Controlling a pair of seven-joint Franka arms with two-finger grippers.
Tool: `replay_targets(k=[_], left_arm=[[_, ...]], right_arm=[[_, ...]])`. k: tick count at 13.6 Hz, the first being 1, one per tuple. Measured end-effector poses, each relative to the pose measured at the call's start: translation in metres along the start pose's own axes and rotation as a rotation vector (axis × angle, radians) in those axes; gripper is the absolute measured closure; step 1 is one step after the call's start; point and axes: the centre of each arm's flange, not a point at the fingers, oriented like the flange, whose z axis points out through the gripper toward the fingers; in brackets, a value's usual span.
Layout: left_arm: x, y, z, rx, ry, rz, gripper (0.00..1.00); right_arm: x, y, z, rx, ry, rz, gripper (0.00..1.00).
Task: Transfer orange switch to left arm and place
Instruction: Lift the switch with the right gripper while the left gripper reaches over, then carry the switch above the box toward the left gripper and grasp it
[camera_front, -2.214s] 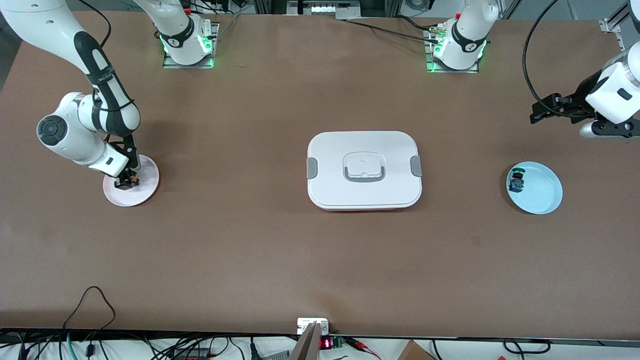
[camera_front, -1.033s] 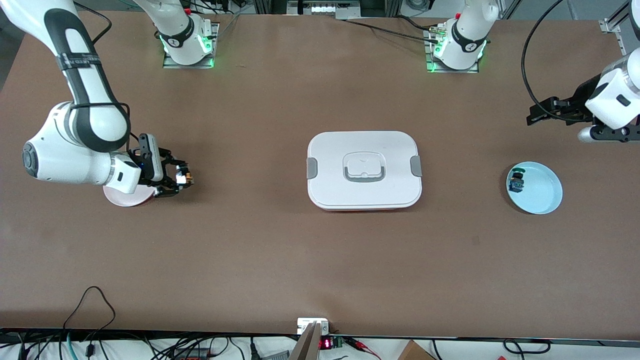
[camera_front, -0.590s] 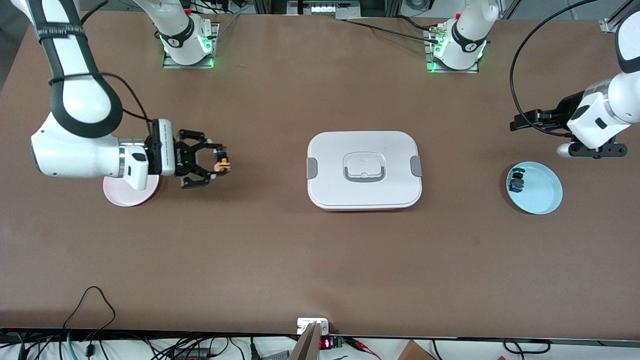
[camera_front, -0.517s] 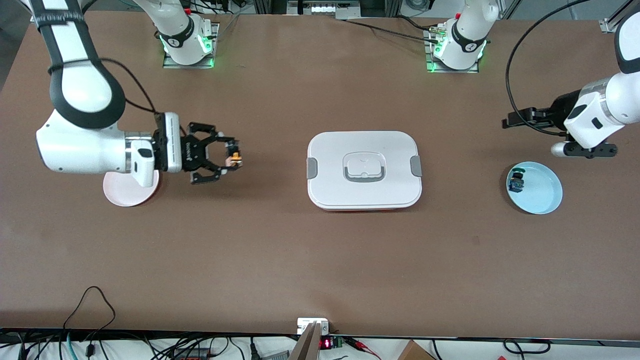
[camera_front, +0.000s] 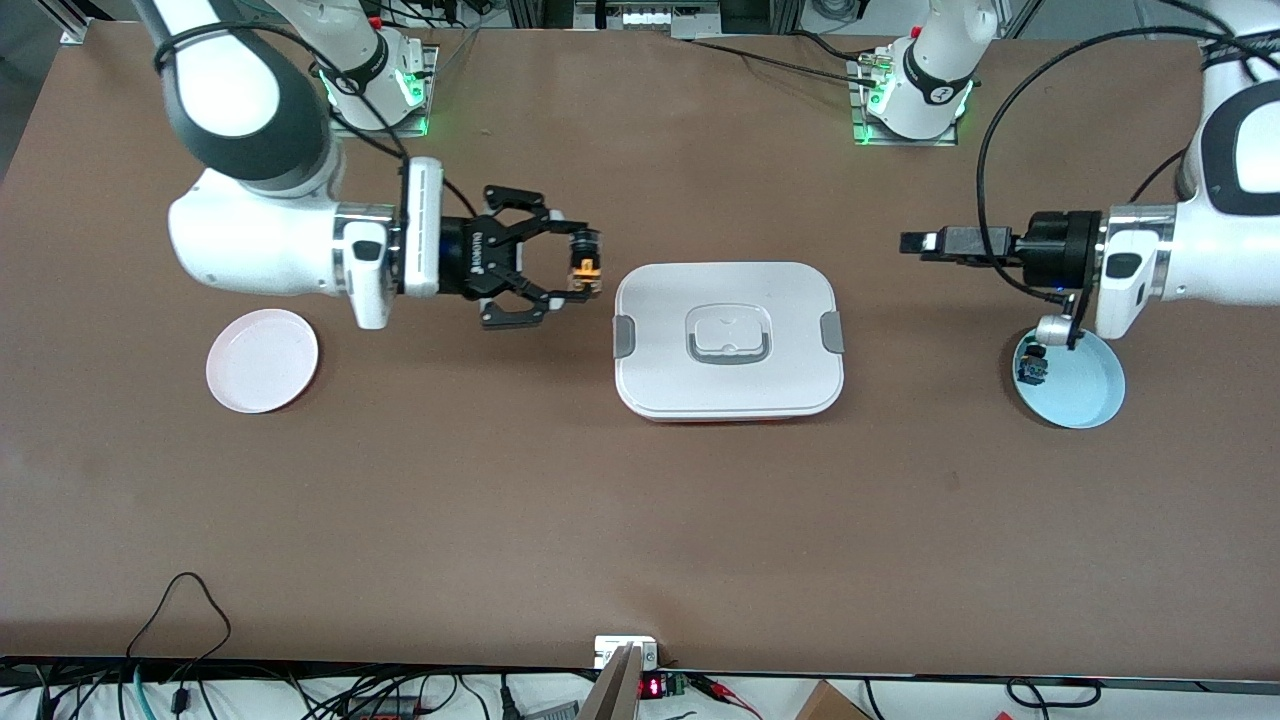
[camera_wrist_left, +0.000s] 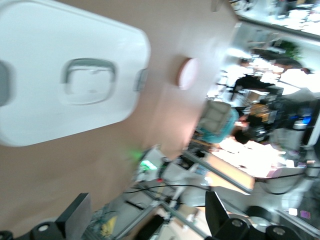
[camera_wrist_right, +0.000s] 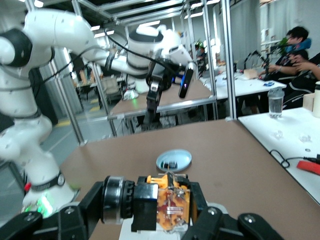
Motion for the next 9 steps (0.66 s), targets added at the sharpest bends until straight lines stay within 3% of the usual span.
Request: replay_targets(k=[2, 4, 6, 9], left_arm=[[0.003, 0.030, 0.027, -0.136, 0.003, 0.033, 0.00], [-0.001, 0.057, 0.059, -0.220, -0.001, 0.073, 0.00], [-0.001, 0.070, 0.089, -0.285, 0.019, 0.142, 0.00], [-0.003, 0.061, 0.130, -0.328, 0.002, 0.141, 0.00]], right_arm=[[0.005, -0.013, 0.032, -0.035, 0.045, 0.038, 0.28], [0.011, -0.024, 0.057, -0.053, 0.056, 0.043, 0.28], [0.012, -0.029, 0.076, -0.065, 0.055, 0.044, 0.28], [0.007, -0.028, 0.093, -0.066, 0.055, 0.054, 0.28]])
